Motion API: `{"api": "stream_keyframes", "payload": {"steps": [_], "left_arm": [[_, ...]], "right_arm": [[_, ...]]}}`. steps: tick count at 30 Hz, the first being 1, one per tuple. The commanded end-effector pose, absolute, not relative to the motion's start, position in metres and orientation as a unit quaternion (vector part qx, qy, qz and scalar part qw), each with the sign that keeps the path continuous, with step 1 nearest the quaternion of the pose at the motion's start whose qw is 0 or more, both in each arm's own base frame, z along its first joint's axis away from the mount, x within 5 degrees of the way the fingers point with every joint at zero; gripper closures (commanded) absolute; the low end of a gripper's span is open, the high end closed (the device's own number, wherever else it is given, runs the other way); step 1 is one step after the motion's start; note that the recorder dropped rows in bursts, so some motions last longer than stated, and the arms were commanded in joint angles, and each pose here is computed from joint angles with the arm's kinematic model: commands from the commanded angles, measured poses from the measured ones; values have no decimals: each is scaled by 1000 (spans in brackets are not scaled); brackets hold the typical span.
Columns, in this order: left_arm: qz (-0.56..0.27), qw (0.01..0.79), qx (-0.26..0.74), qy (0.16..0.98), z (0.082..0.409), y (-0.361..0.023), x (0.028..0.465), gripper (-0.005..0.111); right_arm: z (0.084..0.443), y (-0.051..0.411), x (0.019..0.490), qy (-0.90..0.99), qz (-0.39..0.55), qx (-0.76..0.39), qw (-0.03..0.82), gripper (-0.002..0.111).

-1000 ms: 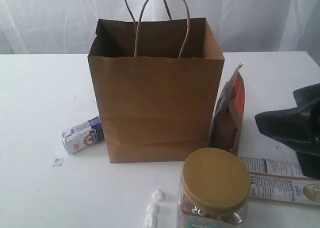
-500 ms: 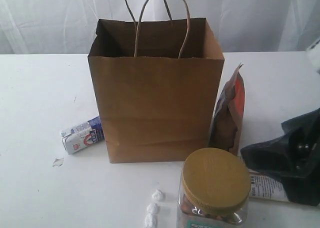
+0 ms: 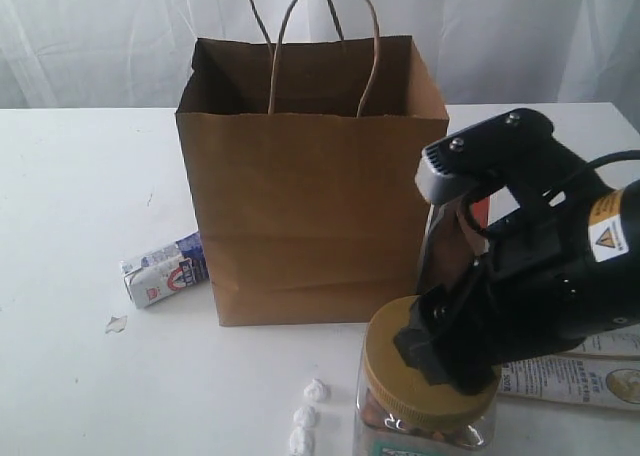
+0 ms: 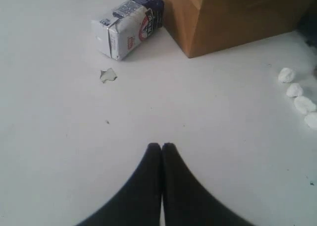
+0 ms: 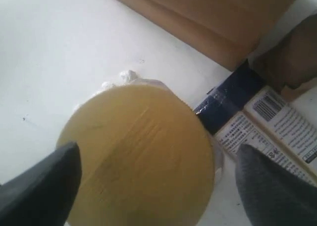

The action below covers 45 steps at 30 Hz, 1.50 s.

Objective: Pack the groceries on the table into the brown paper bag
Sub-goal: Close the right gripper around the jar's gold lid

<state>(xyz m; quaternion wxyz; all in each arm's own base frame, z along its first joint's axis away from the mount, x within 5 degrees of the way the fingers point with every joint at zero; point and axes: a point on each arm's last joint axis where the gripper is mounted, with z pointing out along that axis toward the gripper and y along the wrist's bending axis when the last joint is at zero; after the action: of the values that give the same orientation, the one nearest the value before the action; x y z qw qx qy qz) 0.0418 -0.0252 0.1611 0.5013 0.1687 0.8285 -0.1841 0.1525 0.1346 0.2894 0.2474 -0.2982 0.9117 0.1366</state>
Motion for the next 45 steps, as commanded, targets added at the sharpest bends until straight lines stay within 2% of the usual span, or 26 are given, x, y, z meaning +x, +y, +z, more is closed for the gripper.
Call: {"api": "stream_keyframes", "payload": {"steps": [1,11,13,14,16,17,24,30,45], "left_arm": [[-198,521,164,814,164,-27,43,107],[-198,522,164,813,164,-27,43,107],[-198,522,164,813,164,-27,43,107],[-198,522,164,813,164,-27,43,107],[-198,522,164,813,164,-27,43,107],[-198,522,164,813,164,-27,43,107],[-198,522,164,813,164,-27,43,107],[-198,522,164,813,164,-27,43,107],[-198,522,164,813,164,-27,43,107]], "right_arm": [[283,140,157,912,134,-306,240,29],[286,143,161,904,145,-300,266,29],[286,143,161,905,144,-301,265,24],[285,143,161,906,143,-301,262,17],[285,142,160,908,141,-302,255,10],[285,142,160,908,141,-302,254,9],[275,144,161,917,132,-306,218,9],[261,159,165,912,164,-329,180,9],[276,152,161,904,151,-342,208,9]]}}
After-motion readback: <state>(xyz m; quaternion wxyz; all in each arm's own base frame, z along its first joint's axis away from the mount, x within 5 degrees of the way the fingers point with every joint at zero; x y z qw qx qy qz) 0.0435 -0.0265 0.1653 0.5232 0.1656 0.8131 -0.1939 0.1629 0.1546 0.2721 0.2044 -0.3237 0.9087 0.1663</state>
